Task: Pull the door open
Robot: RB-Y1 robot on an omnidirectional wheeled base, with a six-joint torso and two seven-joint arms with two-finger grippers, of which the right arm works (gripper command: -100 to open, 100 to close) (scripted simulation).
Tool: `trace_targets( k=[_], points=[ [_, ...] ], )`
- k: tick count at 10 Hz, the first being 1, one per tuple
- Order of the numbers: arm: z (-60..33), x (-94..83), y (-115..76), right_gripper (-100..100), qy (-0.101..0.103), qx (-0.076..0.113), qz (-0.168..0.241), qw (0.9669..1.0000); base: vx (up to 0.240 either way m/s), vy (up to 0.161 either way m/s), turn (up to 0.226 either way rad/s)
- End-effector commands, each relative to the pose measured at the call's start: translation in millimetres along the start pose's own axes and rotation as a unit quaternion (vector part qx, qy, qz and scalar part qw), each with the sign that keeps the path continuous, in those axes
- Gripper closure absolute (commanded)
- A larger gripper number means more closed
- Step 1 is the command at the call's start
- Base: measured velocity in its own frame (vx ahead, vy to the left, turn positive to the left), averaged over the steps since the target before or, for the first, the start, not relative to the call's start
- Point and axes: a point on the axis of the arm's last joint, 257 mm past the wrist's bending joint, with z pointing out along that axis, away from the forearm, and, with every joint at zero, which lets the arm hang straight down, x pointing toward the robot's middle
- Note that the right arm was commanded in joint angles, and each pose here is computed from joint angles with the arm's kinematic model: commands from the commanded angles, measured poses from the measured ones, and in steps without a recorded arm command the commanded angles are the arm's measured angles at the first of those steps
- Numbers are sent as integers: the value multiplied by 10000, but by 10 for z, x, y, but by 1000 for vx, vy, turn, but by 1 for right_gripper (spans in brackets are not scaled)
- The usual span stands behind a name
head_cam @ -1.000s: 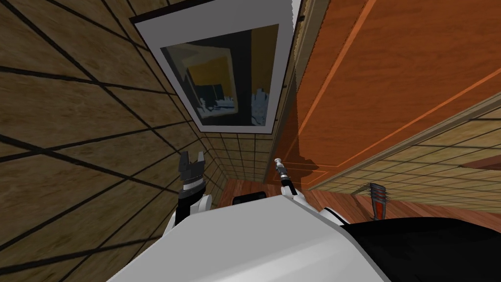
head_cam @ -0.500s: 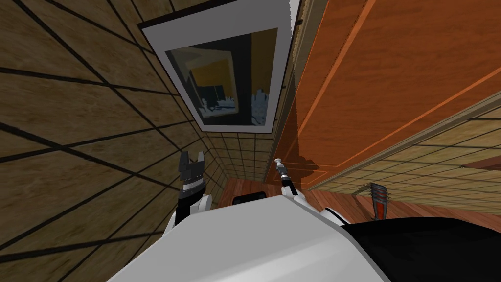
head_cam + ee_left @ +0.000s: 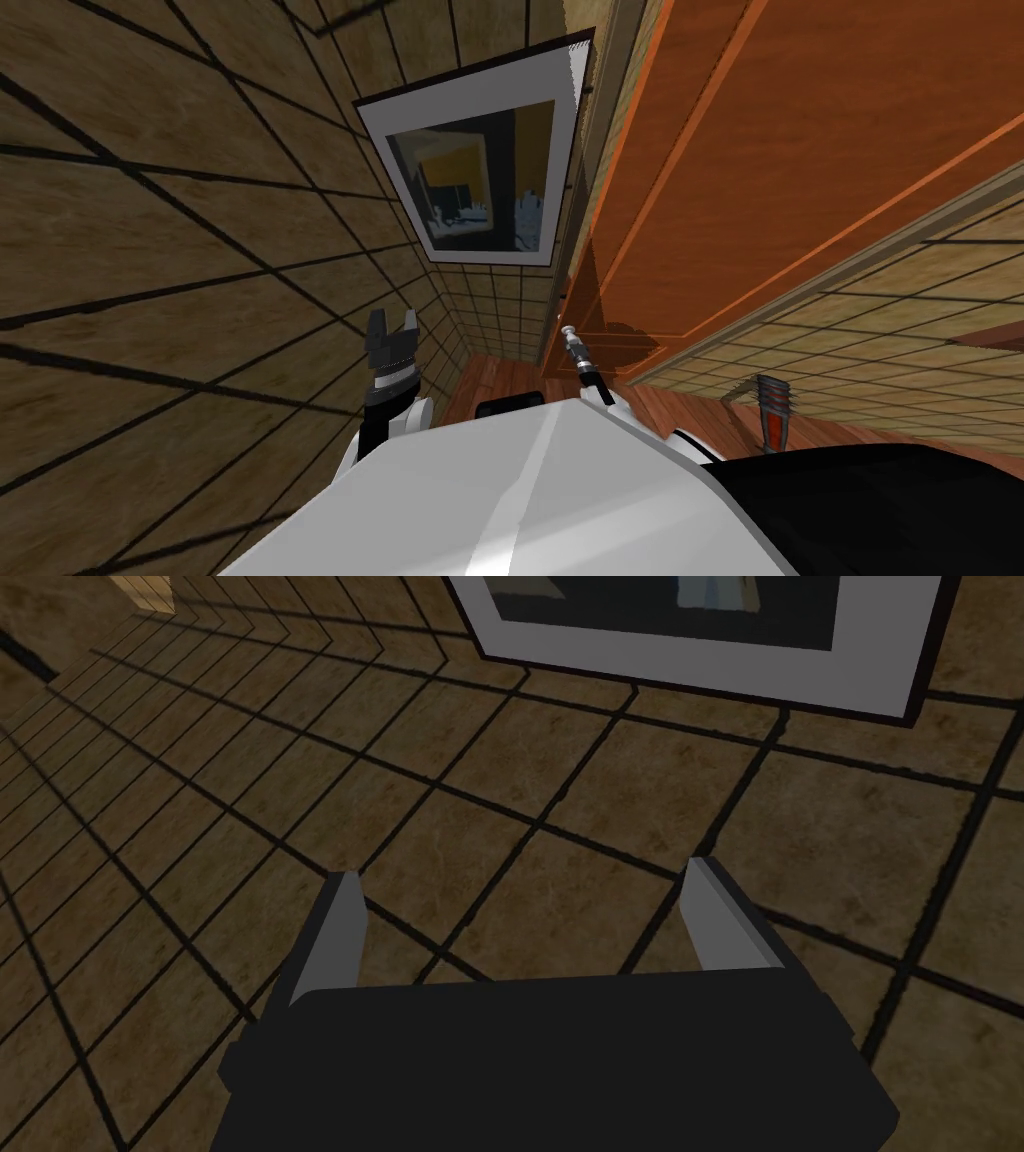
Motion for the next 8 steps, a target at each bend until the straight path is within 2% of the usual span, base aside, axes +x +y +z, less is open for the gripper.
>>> trace_targets(
  k=[1,4,5,6,8],
  points=[
    [-46,14,-31,100,34,143,44,9999,-203,-29,99],
    [-120,13,-46,100,33,307,75,9995,-201,-48,86],
    [-113,-5,-45,100,10,279,59,9996,-86,-15,17],
    [-176,-19,-48,100,-2,372,61,9993,-126,-26,125],
    [-231,-11,-37,100,13,468,59,9989,-202,-51,124]
  ],
)
